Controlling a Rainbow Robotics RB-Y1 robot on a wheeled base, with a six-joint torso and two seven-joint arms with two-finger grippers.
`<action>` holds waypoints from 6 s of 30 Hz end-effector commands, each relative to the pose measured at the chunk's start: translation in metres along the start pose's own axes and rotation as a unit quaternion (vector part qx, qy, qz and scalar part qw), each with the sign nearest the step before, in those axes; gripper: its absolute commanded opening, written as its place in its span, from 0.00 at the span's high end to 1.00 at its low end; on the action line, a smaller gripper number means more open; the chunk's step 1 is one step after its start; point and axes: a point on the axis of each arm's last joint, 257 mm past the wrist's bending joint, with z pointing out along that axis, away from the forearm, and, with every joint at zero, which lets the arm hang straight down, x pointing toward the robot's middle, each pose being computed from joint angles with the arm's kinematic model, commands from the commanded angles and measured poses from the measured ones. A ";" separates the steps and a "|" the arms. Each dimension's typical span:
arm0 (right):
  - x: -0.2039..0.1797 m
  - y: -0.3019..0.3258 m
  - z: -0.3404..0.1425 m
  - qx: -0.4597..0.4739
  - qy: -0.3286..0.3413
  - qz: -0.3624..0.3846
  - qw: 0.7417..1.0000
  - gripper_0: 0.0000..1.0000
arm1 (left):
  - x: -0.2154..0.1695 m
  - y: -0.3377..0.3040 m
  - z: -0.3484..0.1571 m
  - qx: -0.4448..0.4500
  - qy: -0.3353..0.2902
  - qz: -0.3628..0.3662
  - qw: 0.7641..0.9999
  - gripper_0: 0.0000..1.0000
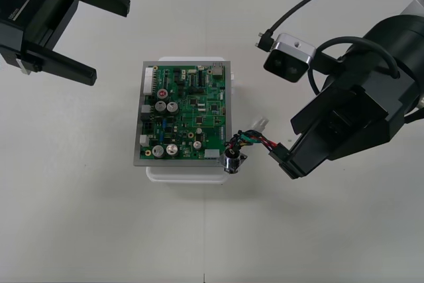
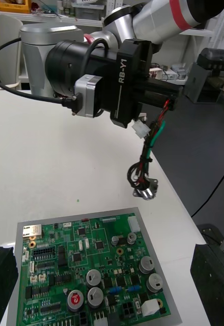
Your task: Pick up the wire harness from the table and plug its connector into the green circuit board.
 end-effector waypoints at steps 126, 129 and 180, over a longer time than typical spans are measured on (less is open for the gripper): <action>-0.035 0.050 0.048 -0.066 0.113 0.020 0.991 1.00 | -0.045 -0.097 0.003 0.145 -0.112 0.010 0.983 0.00; -0.034 0.050 0.049 -0.066 0.115 0.020 0.991 1.00 | -0.046 -0.098 0.008 0.155 -0.113 0.011 0.981 0.00; -0.031 0.050 0.051 -0.065 0.120 0.017 0.991 1.00 | -0.075 -0.100 0.073 0.181 -0.121 -0.002 0.976 0.00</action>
